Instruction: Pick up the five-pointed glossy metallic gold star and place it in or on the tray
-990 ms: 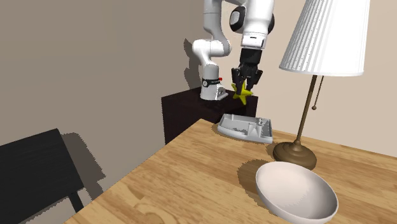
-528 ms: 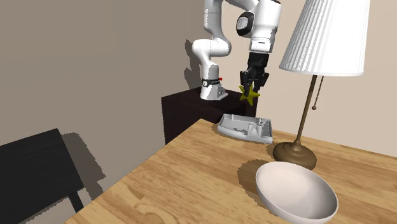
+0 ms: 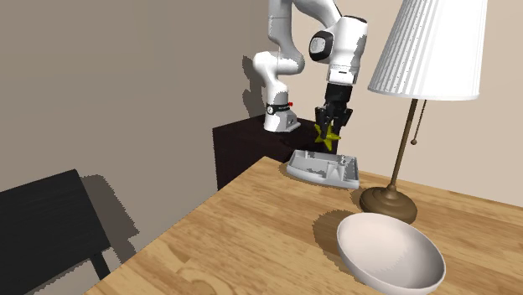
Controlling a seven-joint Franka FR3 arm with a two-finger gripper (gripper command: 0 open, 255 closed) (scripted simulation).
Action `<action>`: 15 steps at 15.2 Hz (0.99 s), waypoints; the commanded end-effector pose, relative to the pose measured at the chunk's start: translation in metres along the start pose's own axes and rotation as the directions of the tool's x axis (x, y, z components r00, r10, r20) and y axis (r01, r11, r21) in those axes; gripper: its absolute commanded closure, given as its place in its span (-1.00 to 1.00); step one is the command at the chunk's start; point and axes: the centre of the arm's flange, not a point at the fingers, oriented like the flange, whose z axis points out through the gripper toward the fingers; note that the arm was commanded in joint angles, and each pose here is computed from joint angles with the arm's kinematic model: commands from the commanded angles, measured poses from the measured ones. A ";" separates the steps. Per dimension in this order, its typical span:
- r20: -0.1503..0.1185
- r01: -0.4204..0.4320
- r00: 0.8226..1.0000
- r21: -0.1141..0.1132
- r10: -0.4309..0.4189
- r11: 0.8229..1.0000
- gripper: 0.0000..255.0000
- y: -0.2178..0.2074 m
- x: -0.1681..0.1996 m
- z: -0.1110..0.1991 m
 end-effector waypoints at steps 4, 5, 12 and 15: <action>-0.001 0.000 1.000 0.000 0.000 1.000 1.00 -0.002 0.000 0.016; -0.001 0.000 1.000 0.000 0.000 1.000 1.00 -0.002 0.000 0.016; -0.001 0.000 1.000 0.000 0.000 1.000 -1.00 -0.002 0.000 0.016; -0.001 0.000 1.000 0.000 0.000 1.000 -1.00 -0.002 0.000 0.016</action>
